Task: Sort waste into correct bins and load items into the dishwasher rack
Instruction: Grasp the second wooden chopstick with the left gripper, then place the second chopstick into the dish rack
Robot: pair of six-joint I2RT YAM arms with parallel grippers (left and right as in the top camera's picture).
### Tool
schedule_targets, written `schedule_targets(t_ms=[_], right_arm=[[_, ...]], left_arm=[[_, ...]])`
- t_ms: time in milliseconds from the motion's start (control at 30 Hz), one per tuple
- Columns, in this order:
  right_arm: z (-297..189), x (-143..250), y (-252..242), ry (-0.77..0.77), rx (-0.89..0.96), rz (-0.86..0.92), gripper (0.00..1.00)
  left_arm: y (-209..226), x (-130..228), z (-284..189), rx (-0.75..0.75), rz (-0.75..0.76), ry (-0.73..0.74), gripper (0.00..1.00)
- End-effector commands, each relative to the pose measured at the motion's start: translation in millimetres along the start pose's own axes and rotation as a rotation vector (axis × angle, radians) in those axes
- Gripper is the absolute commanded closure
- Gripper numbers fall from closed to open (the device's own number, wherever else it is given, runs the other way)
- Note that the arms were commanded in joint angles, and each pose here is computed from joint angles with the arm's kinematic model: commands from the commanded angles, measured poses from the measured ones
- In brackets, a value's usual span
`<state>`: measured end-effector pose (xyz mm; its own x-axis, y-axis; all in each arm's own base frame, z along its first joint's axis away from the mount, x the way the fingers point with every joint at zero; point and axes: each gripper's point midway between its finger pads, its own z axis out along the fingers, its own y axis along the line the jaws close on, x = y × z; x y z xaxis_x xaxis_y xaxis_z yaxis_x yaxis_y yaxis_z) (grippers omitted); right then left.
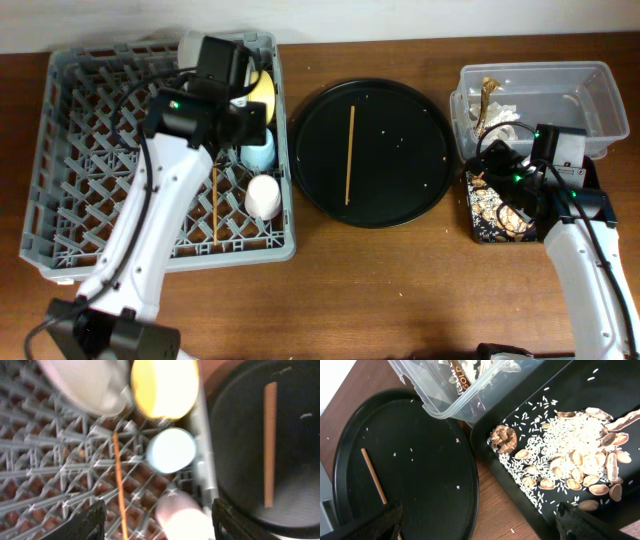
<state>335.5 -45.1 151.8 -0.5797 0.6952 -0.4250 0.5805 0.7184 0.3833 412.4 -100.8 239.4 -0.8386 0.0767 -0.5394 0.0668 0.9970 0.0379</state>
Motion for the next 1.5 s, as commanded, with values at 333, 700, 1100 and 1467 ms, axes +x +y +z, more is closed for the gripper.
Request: schedule_targets(t_ms=[333,700,1100,1467], right_arm=[[-1,-2,-2,-0.007,0.002,0.01,0.02],[-1,-2,-2,-0.007,0.002,0.01,0.02],[-1,-2,-2,-0.007,0.002,0.01,0.02],[-1,-2,-2,-0.007,0.002,0.01,0.02]], left_arm=[[-188,62,141,0.114,0.095,0.116,0.47],[-204,94,189,0.145,0.239,0.188,0.59],[-202,131,209,0.165,0.429,0.298,0.99],[-86,-1,16,-0.076,0.255,0.237,0.99]])
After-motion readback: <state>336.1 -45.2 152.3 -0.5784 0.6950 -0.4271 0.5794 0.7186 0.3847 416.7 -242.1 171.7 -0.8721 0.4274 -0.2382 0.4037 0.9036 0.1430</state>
